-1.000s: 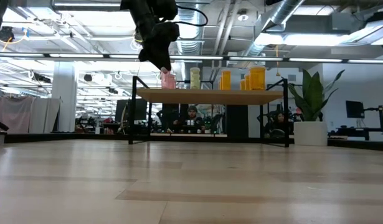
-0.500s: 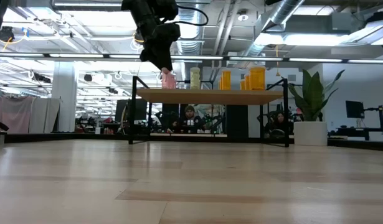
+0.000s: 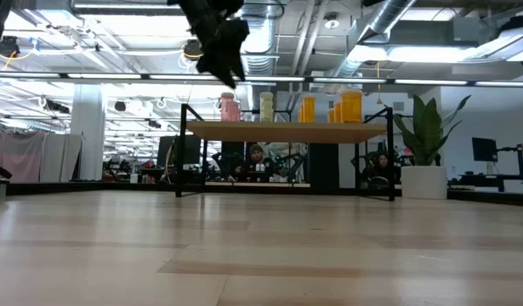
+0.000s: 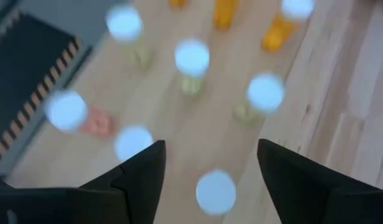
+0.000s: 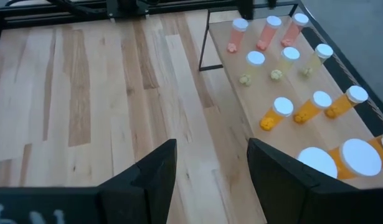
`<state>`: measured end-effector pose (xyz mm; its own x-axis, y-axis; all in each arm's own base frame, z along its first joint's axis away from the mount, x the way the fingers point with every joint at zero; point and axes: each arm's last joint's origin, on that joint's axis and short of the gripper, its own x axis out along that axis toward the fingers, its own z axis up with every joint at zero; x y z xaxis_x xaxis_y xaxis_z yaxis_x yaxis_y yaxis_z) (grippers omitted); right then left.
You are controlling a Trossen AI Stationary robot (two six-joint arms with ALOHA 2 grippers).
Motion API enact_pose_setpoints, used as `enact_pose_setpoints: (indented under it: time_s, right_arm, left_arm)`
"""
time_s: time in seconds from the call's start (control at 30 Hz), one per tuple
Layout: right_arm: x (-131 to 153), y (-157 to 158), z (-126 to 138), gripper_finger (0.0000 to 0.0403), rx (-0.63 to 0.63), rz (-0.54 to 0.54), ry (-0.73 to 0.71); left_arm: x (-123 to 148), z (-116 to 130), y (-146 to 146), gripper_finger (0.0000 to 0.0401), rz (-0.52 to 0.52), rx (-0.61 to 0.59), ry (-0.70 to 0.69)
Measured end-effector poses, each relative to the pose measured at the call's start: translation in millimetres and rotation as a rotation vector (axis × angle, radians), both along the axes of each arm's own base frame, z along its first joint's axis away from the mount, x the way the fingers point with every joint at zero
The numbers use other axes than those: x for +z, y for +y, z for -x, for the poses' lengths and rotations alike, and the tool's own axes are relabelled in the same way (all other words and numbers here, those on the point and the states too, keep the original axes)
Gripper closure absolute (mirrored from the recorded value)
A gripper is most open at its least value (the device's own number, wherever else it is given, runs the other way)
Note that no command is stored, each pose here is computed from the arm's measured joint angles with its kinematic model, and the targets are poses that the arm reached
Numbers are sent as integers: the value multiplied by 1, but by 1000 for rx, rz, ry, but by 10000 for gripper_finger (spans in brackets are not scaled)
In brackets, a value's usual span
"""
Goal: Pick and place medicine bottles onto shelf by color
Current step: Return to Home Position
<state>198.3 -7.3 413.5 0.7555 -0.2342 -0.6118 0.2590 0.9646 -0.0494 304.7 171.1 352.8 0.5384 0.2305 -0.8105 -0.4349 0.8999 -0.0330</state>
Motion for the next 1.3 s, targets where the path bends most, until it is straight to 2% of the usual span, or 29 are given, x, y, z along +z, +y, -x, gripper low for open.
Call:
enact_pose_setpoints:
  time_s: [0.17,0.3,0.47,0.57,0.67,0.83,0.93,1.03,1.1,1.17,1.3]
  right_arm:
    - [0,0,1,187,-4,-5,-4]
    - [2,0,5,187,-3,-5,-16]
    - [10,0,27,187,-1,-2,-74]
    - [10,1,42,187,-1,-5,-158]
    - [3,1,57,187,-5,-14,-295]
    - [-22,1,63,187,-16,-46,-546]
    - [-40,0,53,187,-17,-47,-616]
    - [-57,-2,41,187,-31,-34,-591]
    - [-64,-4,31,187,-38,-21,-547]
    - [-69,-4,24,187,-52,-53,-522]
    - [-69,-3,24,206,-36,-95,-520]
  left_arm:
    - [42,2,-2,150,-62,-21,-110]
    - [71,15,-12,149,-42,-98,-174]
    - [94,48,-39,149,27,-200,-238]
    - [100,74,-59,149,25,-207,-277]
    - [102,100,-83,149,-13,-218,-410]
    - [71,126,-112,149,-84,-229,-687]
    - [43,137,-123,149,-104,-222,-856]
    - [11,147,-128,149,-98,-204,-932]
    - [-8,154,-130,149,-64,-184,-943]
    - [-25,165,-134,149,-8,-185,-944]
    - [-43,193,-144,149,76,-179,-1021]
